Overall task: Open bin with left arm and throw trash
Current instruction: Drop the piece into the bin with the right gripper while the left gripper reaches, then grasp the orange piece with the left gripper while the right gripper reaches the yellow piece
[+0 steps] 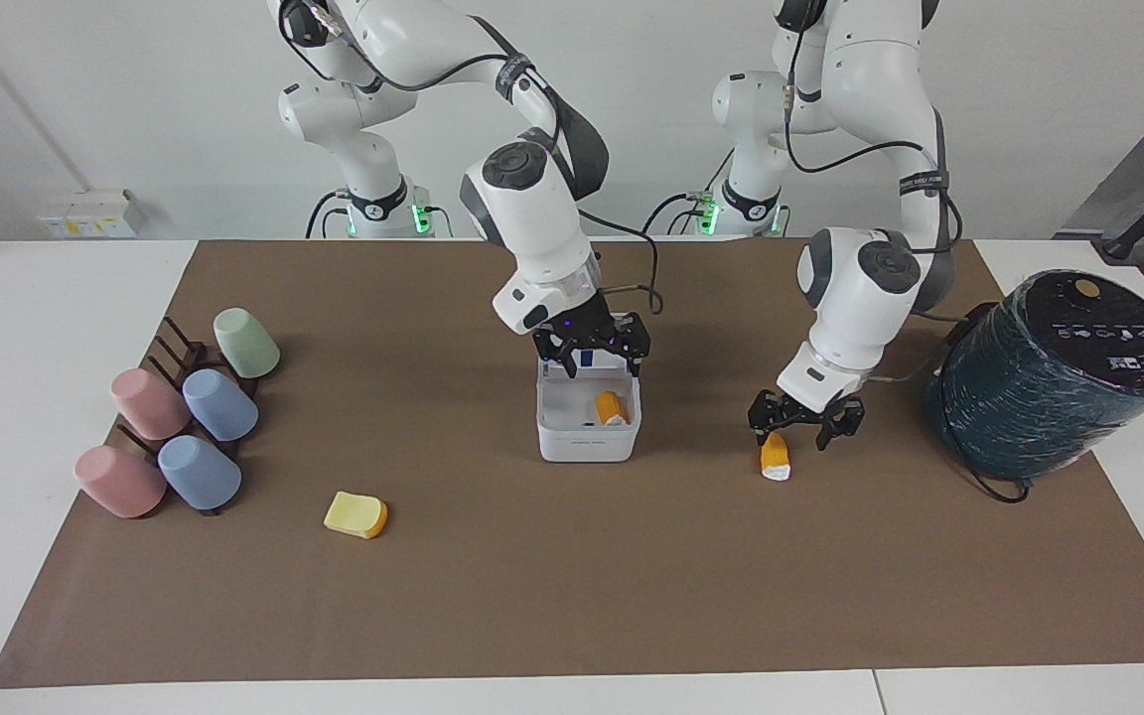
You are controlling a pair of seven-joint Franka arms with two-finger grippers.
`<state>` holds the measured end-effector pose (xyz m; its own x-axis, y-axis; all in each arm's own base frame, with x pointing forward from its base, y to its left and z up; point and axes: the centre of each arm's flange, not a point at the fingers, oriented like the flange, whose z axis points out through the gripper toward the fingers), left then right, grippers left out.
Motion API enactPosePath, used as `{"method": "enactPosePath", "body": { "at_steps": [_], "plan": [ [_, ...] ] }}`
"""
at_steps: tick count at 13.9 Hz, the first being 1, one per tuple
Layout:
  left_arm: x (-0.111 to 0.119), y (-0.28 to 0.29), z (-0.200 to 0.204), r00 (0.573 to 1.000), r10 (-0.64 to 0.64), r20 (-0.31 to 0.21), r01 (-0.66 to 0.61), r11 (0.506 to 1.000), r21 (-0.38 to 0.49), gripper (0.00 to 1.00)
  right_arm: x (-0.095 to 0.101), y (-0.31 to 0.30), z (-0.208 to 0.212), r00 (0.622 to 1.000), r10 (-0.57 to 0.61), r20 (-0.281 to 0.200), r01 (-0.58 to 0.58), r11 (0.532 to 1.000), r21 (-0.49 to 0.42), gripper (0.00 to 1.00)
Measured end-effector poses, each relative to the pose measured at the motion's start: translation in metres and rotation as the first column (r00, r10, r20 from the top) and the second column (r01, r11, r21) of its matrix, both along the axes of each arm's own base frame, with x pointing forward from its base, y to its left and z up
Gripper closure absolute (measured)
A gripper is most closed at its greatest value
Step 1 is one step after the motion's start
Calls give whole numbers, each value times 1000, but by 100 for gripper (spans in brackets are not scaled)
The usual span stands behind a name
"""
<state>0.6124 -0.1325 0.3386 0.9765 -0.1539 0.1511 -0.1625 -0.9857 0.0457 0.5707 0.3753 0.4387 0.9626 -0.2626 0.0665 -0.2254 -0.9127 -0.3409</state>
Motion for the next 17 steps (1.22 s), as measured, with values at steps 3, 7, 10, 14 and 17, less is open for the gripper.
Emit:
{"method": "enactPosePath", "body": {
  "at_steps": [3,7,10,14,17],
  "plan": [
    [-3,0,-9,1000,-5,-3,5,1000,1,12,18,-30,18,998,-19,56,21,999,-45,0],
    [-5,-10,-14,1000,-22,14,22,1000,-3,19,47,-106,53,989,-35,146,53,991,-123,0],
    [-7,-17,-29,999,-31,28,32,999,-7,20,71,-174,54,984,42,174,-10,983,-184,0],
    [-7,-17,-37,999,-32,24,32,999,-7,24,91,-252,35,957,238,168,-183,940,-287,0],
    [-7,-17,-37,999,-32,25,32,999,-7,40,105,-289,-4,906,393,155,-322,880,-348,0]
  ]
}}
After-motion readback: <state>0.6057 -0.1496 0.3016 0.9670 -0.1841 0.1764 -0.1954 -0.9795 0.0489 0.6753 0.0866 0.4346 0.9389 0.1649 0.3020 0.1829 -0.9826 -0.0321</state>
